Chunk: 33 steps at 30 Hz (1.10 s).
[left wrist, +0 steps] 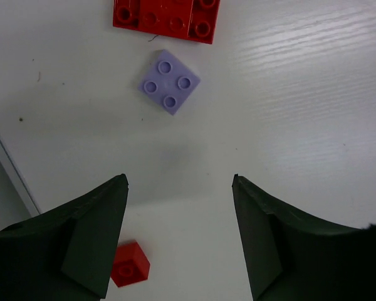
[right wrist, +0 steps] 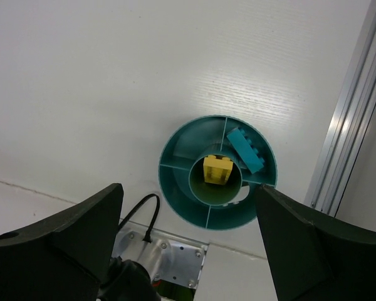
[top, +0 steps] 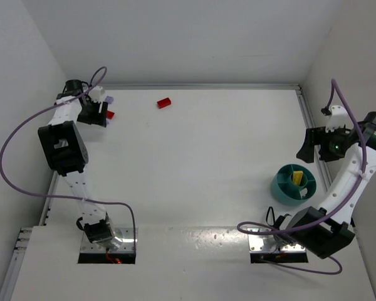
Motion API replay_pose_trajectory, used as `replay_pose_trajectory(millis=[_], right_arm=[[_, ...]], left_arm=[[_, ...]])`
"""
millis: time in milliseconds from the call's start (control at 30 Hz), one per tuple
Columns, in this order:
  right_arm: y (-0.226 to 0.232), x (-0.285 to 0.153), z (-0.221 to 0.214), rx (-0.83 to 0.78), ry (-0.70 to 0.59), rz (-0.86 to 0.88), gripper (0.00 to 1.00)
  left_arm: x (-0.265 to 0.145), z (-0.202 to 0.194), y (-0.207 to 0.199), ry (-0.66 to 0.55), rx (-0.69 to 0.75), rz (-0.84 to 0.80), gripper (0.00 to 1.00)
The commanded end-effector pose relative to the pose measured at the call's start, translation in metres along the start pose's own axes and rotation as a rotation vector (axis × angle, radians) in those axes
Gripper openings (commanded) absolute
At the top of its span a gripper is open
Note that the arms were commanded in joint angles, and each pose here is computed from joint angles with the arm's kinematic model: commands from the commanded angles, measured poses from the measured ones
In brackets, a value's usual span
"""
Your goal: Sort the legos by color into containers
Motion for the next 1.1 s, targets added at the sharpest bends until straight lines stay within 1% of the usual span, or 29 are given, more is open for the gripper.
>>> replay_pose_trajectory(millis=[0,100,200,267,367,433,633,667,733,767,833,900,1067], right_arm=[[0.003,-0.01,0.009,-0.008,-0.021,-0.02,0.85],[0.004,-0.01,0.009,0.012,-0.021,-0.02,0.85],[0.001,-0.01,0.011,0.018,-0.015,-0.014,0.83],[0.0,-0.009,0.013,0.028,-0.014,-0.013,0.83],[-0.001,-0.011,0.015,0.023,-0.019,-0.018,0.83],[-0.001,-0.011,0.015,0.023,-0.019,-0.018,0.83],[-0.003,-0.005,0.011,0.043,-0.008,-0.008,0.82],[-0.003,-0.005,0.011,0.043,-0.008,-0.008,0.82],[-0.004,-0.004,0.011,0.048,-0.002,-0.004,0.82],[-0.004,-0.004,0.011,0.048,-0.002,-0.004,0.82],[-0.004,-0.004,0.011,0.048,-0.002,-0.004,0.82],[-0.004,-0.002,0.009,0.053,0.003,0.001,0.82],[-0.005,0.0,0.007,0.054,0.004,0.002,0.81]], left_arm=[[0.013,0.003,0.013,0.003,0.015,0.013,0.73],[0.019,0.004,0.015,0.006,0.025,0.011,0.73],[0.034,0.001,0.018,0.015,0.035,0.007,0.71],[0.036,0.002,0.019,0.014,0.045,0.008,0.7],[0.049,-0.003,0.024,0.042,0.052,0.019,0.68],[0.049,0.004,0.028,0.026,0.055,0.027,0.67],[0.07,-0.006,0.023,0.067,0.064,0.002,0.63],[0.072,0.0,0.02,0.059,0.073,0.002,0.63],[0.081,-0.005,0.022,0.079,0.07,0.002,0.62],[0.08,0.001,0.024,0.071,0.072,0.006,0.62],[0.09,-0.002,0.02,0.095,0.087,-0.011,0.62],[0.092,0.002,0.022,0.093,0.096,-0.011,0.62],[0.098,0.006,0.007,0.099,0.132,-0.039,0.61]])
Point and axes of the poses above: each gripper's point midway between its finger pads, its own x axis out along the fingers, its own y axis along the line the jaws close on, z = x × y, the point moved 2 cm from there along -x, back along the fingers
